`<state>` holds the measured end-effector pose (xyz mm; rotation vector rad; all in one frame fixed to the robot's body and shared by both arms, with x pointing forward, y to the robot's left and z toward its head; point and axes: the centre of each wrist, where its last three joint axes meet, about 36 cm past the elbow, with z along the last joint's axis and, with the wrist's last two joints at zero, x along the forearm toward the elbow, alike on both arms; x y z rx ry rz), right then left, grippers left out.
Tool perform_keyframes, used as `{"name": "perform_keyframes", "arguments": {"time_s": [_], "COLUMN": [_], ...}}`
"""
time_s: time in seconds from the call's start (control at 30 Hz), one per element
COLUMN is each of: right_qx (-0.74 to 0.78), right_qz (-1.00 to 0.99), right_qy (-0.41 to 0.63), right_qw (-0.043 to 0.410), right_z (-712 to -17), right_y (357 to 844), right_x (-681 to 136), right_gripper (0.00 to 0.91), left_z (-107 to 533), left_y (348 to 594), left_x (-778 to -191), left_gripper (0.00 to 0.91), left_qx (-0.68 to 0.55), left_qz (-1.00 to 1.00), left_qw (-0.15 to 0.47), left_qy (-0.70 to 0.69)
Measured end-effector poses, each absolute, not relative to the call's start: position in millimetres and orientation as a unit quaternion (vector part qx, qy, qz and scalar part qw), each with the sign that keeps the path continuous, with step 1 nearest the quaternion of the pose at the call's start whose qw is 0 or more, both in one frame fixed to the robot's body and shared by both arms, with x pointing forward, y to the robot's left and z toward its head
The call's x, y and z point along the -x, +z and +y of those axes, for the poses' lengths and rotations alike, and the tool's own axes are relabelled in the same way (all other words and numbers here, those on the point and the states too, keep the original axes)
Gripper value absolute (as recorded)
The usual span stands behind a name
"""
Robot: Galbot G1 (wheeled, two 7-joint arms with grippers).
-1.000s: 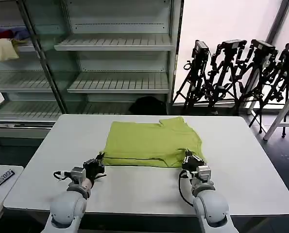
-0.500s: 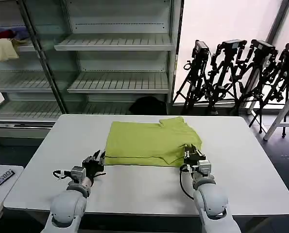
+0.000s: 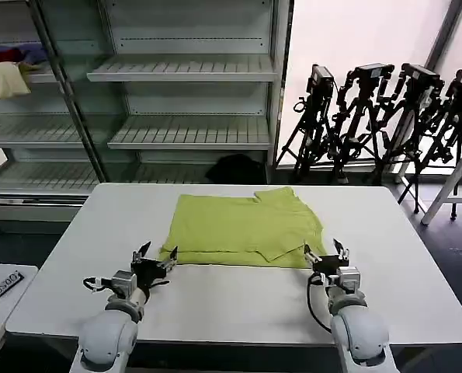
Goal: Fold and organize the clothes.
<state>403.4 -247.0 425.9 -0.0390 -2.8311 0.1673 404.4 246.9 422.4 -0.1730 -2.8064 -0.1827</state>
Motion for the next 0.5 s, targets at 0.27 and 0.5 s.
{"name": "perform_keyframes", "arguments": {"time_s": [0.27,0.5], "right_qx": [0.016,0.011], "right_qz": [-0.984,-0.982], "right_qy": [0.052,0.052], "right_qw": [0.167,0.18], "right_z": [-256.6,-259.5], "right_y": [415.5,407.6], "right_x": [-393.8,-389.0], "right_gripper": [0.776,0.01], "left_z": [249.7,254.1], "left_y": [415.1,411.1], "left_x": [-400.5,-397.9], "left_gripper": [0.907,0.715], "left_qx": [0.059,0.06], "left_qz": [-0.981,-0.979], "left_qw": [0.175,0.185], "left_qy": [-0.065,-0.063]}}
